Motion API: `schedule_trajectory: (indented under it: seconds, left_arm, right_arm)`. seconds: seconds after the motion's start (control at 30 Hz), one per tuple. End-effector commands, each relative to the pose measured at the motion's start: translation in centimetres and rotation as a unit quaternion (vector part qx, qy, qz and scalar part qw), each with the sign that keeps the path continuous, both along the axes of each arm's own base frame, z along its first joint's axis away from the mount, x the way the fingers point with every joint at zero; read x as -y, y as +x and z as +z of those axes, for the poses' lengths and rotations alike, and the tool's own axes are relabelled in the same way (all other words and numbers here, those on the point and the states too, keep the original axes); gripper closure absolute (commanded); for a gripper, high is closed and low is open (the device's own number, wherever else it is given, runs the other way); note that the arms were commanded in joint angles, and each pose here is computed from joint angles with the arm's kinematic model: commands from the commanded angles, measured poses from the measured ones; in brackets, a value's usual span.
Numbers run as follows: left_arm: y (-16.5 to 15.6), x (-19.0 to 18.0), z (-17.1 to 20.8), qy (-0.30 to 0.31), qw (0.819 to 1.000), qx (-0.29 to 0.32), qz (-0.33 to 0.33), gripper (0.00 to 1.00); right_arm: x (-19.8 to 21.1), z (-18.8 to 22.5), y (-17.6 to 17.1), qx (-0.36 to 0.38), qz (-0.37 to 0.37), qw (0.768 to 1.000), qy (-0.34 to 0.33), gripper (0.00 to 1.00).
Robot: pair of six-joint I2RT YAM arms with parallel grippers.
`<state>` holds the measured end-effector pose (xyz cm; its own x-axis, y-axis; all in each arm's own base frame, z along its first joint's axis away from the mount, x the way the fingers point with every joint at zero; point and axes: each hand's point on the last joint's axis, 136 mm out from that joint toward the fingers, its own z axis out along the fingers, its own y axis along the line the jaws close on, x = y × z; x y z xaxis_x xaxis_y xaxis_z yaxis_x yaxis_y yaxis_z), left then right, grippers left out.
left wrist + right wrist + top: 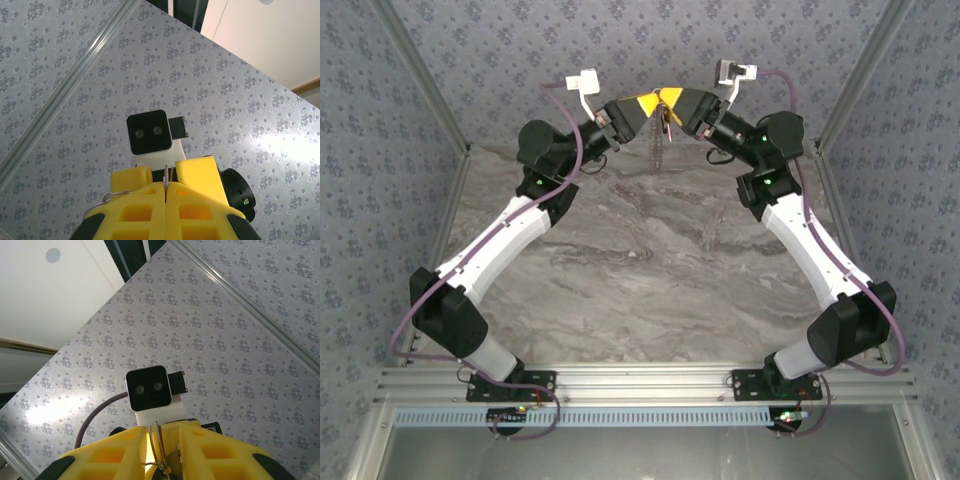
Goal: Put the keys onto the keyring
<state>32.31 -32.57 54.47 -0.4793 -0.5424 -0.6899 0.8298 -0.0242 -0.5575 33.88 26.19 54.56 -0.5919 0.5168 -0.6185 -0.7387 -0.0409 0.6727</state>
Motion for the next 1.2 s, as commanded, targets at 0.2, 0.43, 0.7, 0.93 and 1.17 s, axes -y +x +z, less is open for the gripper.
schedule_trajectory:
  seconds: [0.2, 0.43, 0.7, 0.93, 1.17]
  left_arm:
    - [-1.1, -1.4, 2.1, -0.028, 0.999, 0.035, 0.015, 1.0]
    - [-0.8, -1.5, 2.0, -0.029, 0.999, 0.034, 0.02, 1.0]
    - [-0.5, -1.5, 1.9, -0.03, 0.999, 0.034, 0.02, 1.0]
    - [-0.3, -1.6, 1.8, -0.029, 0.999, 0.031, 0.024, 1.0]
    - [-0.1, -1.6, 1.7, -0.03, 0.999, 0.03, 0.022, 1.0]
  right_arm:
    - [-0.4, 0.7, -1.2, 0.02, 0.009, 1.0, -0.006, 0.82]
    - [-0.3, -0.1, -1.3, 0.013, 0.005, 1.0, -0.01, 0.79]
    - [-0.2, -0.4, -1.3, 0.009, 0.005, 1.0, -0.01, 0.77]
    - [-0.2, -0.8, -1.4, 0.003, 0.005, 1.0, -0.009, 0.77]
    - [-0.1, -0.8, -1.4, 0.003, 0.004, 1.0, -0.009, 0.94]
